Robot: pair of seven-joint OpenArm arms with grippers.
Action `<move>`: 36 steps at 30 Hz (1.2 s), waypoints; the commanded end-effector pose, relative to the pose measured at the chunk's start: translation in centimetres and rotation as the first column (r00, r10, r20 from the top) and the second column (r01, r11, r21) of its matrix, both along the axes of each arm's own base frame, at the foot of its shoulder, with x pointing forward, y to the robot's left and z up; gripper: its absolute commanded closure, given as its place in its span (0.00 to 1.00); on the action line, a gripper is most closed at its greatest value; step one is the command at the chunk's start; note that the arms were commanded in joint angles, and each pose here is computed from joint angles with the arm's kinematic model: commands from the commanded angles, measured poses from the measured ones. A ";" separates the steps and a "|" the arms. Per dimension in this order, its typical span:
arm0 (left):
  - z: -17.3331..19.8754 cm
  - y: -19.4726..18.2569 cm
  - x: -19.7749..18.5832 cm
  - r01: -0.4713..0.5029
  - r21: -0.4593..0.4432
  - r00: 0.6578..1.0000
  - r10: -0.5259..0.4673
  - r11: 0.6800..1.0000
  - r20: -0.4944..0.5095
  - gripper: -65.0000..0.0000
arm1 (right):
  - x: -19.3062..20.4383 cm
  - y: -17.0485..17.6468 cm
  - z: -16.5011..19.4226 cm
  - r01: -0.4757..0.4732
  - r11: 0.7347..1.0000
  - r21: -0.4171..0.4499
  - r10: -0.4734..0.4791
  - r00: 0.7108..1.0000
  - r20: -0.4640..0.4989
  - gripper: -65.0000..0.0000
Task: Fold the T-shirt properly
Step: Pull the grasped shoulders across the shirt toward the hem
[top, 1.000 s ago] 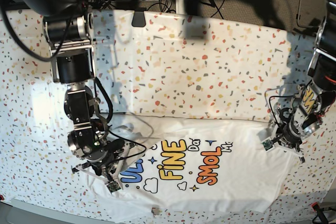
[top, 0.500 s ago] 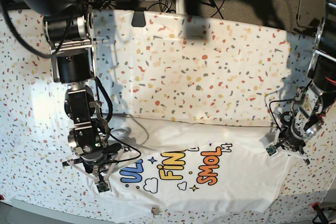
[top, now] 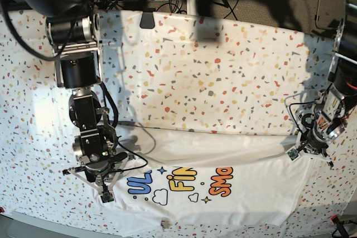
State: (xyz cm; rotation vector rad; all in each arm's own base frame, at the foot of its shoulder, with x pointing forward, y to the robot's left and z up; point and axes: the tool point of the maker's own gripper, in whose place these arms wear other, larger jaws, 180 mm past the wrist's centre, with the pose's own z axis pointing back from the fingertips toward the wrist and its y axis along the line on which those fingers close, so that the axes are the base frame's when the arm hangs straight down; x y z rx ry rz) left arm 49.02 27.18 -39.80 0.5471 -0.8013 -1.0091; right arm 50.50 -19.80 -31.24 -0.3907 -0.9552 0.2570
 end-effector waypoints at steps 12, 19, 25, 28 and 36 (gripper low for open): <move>3.2 -0.5 2.2 0.037 -0.026 0.994 -0.034 0.999 0.099 1.00 | 2.0 0.9 3.6 -0.081 0.996 -0.024 0.083 0.990 0.110 1.00; 3.2 -0.5 2.2 0.037 -0.026 0.995 -0.034 0.999 0.099 1.00 | 2.8 0.6 5.9 -0.117 0.974 -0.194 0.156 0.968 0.199 0.41; 3.2 -0.5 2.2 0.038 -0.027 0.994 -0.035 0.999 0.100 1.00 | 2.8 0.4 6.0 -0.114 0.971 -0.212 0.157 0.967 0.198 0.30; 3.2 -0.5 2.2 0.037 -0.027 0.994 -0.035 0.999 0.100 1.00 | 2.8 0.4 6.0 -0.114 0.971 -0.212 0.157 0.967 0.198 0.30; 3.6 -0.5 2.5 0.038 -0.026 0.994 -0.035 0.999 0.108 1.00 | 2.8 0.9 5.7 -0.120 0.984 -0.134 0.146 0.968 0.206 0.30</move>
